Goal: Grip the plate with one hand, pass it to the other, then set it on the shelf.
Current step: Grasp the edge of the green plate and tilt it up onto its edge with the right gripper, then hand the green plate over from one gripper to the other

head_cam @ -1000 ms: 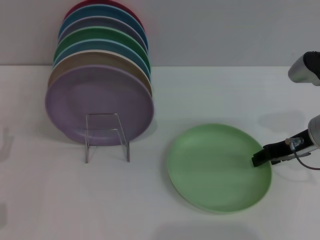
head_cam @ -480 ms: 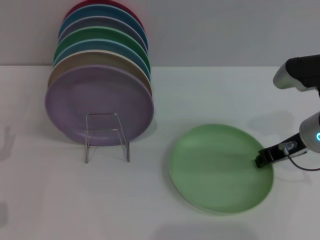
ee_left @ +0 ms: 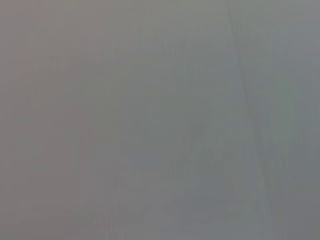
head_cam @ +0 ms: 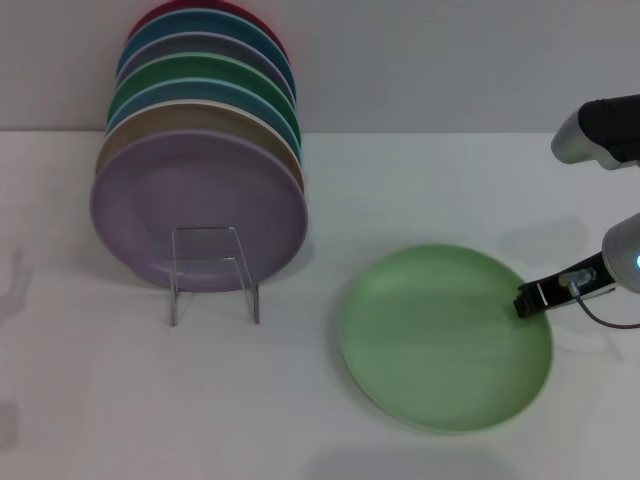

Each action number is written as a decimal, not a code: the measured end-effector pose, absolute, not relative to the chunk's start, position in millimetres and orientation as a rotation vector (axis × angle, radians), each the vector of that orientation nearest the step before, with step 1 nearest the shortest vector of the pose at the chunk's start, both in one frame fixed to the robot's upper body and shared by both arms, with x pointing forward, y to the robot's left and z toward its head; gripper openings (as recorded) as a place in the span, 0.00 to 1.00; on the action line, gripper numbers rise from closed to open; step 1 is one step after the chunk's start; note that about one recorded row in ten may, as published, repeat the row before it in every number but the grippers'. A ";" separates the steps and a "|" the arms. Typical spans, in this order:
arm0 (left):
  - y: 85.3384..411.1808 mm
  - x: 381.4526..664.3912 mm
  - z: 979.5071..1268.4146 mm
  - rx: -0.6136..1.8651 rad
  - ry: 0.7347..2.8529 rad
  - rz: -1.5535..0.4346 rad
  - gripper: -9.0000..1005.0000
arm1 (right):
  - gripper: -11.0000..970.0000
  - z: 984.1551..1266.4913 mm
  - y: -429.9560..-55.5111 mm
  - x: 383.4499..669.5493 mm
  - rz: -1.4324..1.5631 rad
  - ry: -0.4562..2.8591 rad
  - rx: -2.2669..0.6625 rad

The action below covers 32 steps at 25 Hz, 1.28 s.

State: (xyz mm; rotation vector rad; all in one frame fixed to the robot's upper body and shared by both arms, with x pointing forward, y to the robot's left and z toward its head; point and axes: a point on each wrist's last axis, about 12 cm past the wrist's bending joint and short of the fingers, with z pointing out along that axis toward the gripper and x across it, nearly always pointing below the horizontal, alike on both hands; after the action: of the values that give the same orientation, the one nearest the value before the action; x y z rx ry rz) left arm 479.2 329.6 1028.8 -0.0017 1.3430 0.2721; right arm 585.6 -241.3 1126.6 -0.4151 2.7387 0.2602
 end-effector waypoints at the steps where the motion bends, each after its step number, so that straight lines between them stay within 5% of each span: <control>1: 329.7 479.5 1029.0 -0.002 1.343 0.273 0.86 | 0.11 1127.4 -241.4 585.7 0.258 2.733 -0.418; 19: 317.3 462.7 1042.1 0.025 1.188 0.222 0.86 | 0.03 1191.3 -267.9 550.9 0.241 2.354 -0.376; 32: 307.3 483.2 1060.3 0.170 1.245 -0.101 0.86 | 0.03 1174.3 -288.7 513.9 0.215 1.976 -0.491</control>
State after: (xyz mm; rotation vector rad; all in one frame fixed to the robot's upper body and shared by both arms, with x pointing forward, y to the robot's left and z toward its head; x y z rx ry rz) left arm 483.2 307.3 1060.3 0.1703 1.2447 -0.1008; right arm 513.9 -288.7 1174.3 -0.4913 1.9764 0.2149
